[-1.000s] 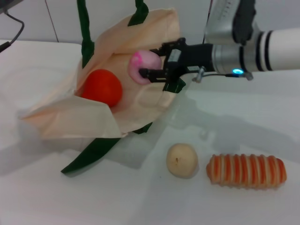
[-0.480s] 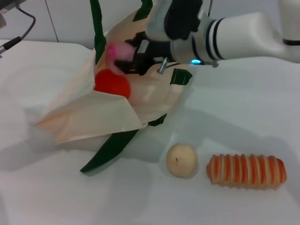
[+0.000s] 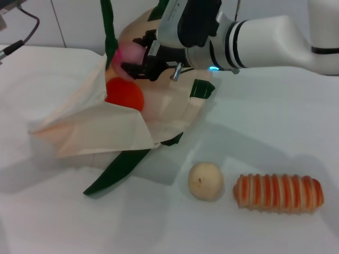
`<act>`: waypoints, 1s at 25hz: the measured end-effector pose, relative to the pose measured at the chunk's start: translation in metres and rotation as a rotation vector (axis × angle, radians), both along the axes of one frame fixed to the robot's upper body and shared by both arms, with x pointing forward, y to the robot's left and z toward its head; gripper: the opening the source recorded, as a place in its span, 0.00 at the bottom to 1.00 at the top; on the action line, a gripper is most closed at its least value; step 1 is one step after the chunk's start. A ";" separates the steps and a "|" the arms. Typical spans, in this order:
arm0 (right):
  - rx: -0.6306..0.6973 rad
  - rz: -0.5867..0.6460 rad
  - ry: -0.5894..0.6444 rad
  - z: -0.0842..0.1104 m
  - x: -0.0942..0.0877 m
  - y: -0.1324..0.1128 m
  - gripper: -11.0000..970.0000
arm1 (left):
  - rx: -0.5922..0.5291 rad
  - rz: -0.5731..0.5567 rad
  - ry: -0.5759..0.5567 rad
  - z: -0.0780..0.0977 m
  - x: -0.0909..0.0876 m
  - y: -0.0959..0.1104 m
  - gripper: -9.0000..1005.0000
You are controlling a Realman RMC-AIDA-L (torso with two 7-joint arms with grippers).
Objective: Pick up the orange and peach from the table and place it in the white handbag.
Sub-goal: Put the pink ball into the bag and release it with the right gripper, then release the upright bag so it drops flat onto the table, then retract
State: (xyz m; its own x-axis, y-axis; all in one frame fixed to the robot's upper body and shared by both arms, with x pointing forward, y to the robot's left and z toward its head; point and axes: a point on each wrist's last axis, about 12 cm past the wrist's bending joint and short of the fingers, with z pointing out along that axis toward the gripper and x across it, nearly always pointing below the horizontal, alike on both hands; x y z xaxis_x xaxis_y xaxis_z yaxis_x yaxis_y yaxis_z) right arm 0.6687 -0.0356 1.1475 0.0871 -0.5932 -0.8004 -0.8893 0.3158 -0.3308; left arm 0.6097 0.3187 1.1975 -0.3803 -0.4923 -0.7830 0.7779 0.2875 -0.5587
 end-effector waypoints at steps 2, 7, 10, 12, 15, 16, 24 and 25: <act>0.015 -0.011 0.000 -0.001 0.000 -0.002 0.69 | -0.001 0.002 0.001 -0.001 -0.001 0.001 0.15; 0.052 -0.038 0.022 -0.004 0.001 -0.011 0.74 | -0.007 0.024 0.011 -0.005 -0.005 0.008 0.15; 0.089 -0.059 0.043 -0.007 0.002 -0.023 0.78 | -0.007 0.037 0.016 -0.007 -0.008 0.013 0.16; 0.129 -0.065 0.056 -0.008 0.003 -0.034 0.83 | -0.006 0.043 0.019 -0.008 -0.009 0.016 0.16; 0.199 -0.086 0.075 -0.009 0.004 -0.057 0.92 | -0.006 0.050 0.022 -0.009 -0.011 0.018 0.16; 0.220 -0.105 0.083 -0.010 0.005 -0.067 0.92 | -0.006 0.052 0.023 -0.009 -0.011 0.019 0.16; 0.373 -0.361 0.108 -0.019 0.009 -0.159 0.92 | 0.004 0.102 0.052 -0.015 -0.009 0.024 0.16; 0.398 -0.381 0.105 -0.019 0.007 -0.167 0.92 | 0.007 0.109 0.057 -0.016 -0.009 0.024 0.16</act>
